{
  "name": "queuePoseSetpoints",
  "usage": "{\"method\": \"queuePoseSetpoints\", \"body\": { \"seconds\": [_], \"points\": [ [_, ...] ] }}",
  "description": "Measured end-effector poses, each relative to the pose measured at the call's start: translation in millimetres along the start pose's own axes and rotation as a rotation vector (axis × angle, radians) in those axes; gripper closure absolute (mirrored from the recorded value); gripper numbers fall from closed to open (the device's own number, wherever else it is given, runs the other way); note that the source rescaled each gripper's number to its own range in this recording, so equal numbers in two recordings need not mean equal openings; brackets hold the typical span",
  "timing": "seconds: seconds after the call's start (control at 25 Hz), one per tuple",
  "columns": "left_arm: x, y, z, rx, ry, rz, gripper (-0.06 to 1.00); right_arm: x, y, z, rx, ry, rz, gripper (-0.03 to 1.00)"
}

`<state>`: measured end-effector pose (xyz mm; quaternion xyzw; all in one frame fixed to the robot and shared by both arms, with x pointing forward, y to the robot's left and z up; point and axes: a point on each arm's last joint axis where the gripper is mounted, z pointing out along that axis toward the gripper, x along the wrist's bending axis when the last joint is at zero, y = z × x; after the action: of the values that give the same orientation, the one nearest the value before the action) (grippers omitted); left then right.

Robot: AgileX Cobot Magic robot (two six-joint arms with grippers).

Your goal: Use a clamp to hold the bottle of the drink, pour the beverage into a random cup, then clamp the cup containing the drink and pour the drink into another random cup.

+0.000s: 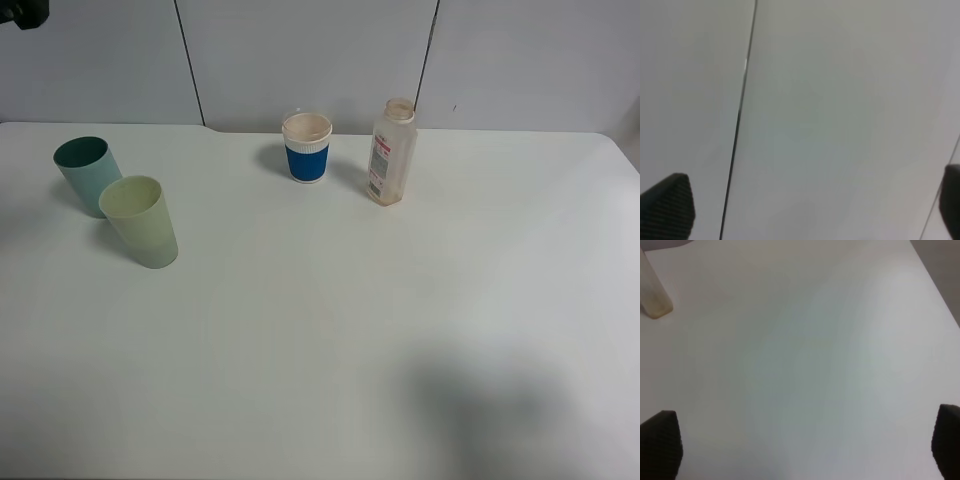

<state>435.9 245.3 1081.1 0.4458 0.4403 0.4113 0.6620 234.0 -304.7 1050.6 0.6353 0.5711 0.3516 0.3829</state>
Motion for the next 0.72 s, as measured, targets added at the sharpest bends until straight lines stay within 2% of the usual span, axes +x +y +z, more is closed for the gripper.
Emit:
{"method": "queuePoseSetpoints", "body": {
  "seconds": [0.16,0.4,0.48,0.56,0.72],
  "points": [
    [-1,3,-5,0.015,-0.001,0.026,-0.04,0,0,0,0.000,0.000,0.000,-0.03],
    [-3,16,-20,0.032,-0.012,0.178,-0.05,0,0,0,0.000,0.000,0.000,-0.03],
    [-4,19,-24,0.036,-0.014,0.200,-0.05,0,0,0,0.000,0.000,0.000,-0.03],
    [-5,24,-36,0.074,-0.023,0.246,-0.05,0,0,0,0.000,0.000,0.000,-0.03],
    [-7,31,-56,0.127,-0.038,0.265,-0.05,0,0,0,0.000,0.000,0.000,-0.03]
  ]
}}
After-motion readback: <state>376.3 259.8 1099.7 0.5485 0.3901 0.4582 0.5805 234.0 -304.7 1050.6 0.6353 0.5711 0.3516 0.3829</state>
